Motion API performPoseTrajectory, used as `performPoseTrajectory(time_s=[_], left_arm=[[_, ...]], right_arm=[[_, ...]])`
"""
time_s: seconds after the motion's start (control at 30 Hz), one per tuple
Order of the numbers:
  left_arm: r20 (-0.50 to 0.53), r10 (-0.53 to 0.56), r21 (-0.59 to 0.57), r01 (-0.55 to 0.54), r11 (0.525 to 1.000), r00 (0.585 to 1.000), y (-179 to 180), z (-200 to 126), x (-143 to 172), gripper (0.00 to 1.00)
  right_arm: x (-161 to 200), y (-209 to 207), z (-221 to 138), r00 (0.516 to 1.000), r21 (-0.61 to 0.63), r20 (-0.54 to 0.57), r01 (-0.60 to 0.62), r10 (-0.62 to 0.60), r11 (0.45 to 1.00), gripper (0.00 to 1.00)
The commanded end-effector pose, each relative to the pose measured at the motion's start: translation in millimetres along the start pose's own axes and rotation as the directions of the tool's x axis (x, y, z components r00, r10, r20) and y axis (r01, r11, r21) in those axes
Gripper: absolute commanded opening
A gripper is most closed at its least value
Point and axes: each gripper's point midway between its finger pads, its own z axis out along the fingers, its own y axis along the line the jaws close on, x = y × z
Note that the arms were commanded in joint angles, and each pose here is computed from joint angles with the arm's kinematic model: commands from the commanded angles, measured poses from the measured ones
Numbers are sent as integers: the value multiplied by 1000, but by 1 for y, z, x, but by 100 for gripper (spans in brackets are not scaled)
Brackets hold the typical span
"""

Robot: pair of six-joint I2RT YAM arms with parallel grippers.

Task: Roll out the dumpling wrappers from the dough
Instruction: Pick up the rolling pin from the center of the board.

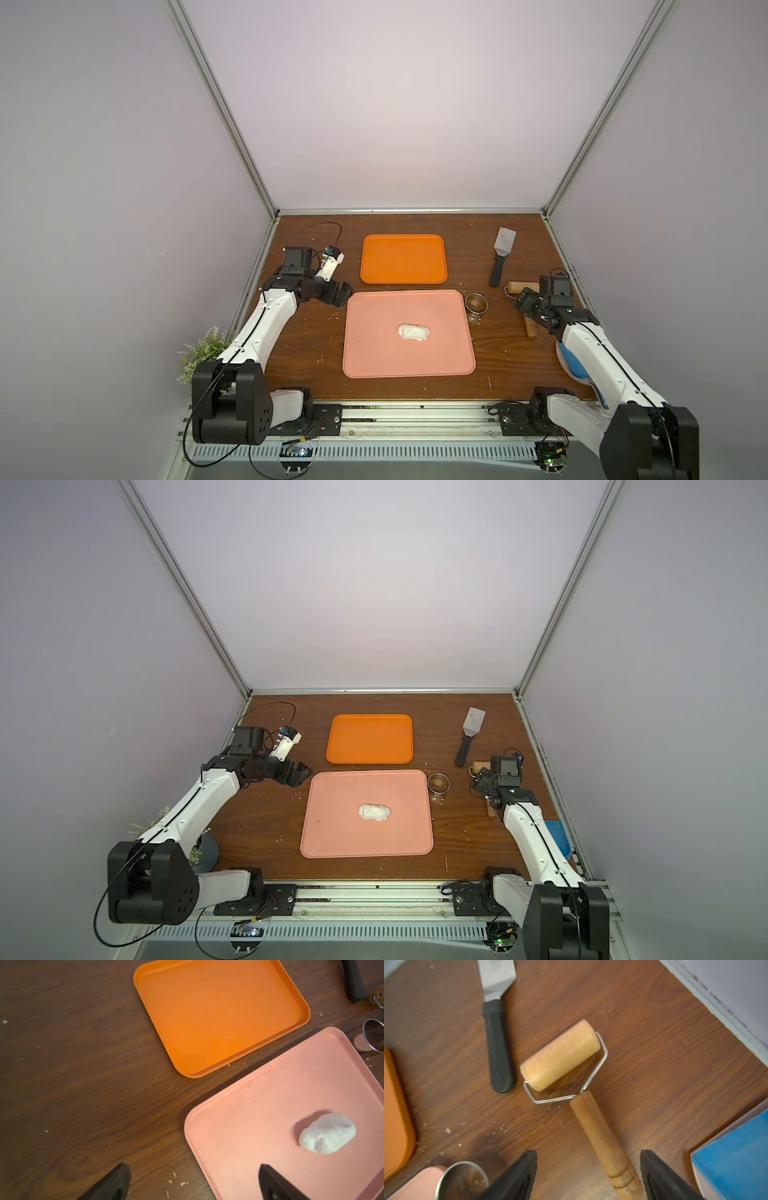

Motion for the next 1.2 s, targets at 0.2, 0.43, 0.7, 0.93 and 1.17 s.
performPoseTrajectory(time_s=[0.2,0.43,0.7,0.93,1.17], left_arm=[[-27,9,154,-5,988,1000,-27,10,20,100],[-20,13,98,-11,995,1000,-18,11,23,100],[-5,14,69,-13,997,1000,-14,10,20,100],[12,13,73,-14,997,1000,-17,6,16,100],[12,14,77,-14,997,1000,-17,6,16,100]], right_arm=[[9,-4,29,998,23,-67,-11,13,1000,82],[25,-3,44,991,31,-136,12,-8,999,76],[44,10,55,977,-36,-210,33,-39,999,62],[50,4,65,970,15,-232,72,-67,997,58],[53,2,73,965,27,-245,105,-95,994,36]])
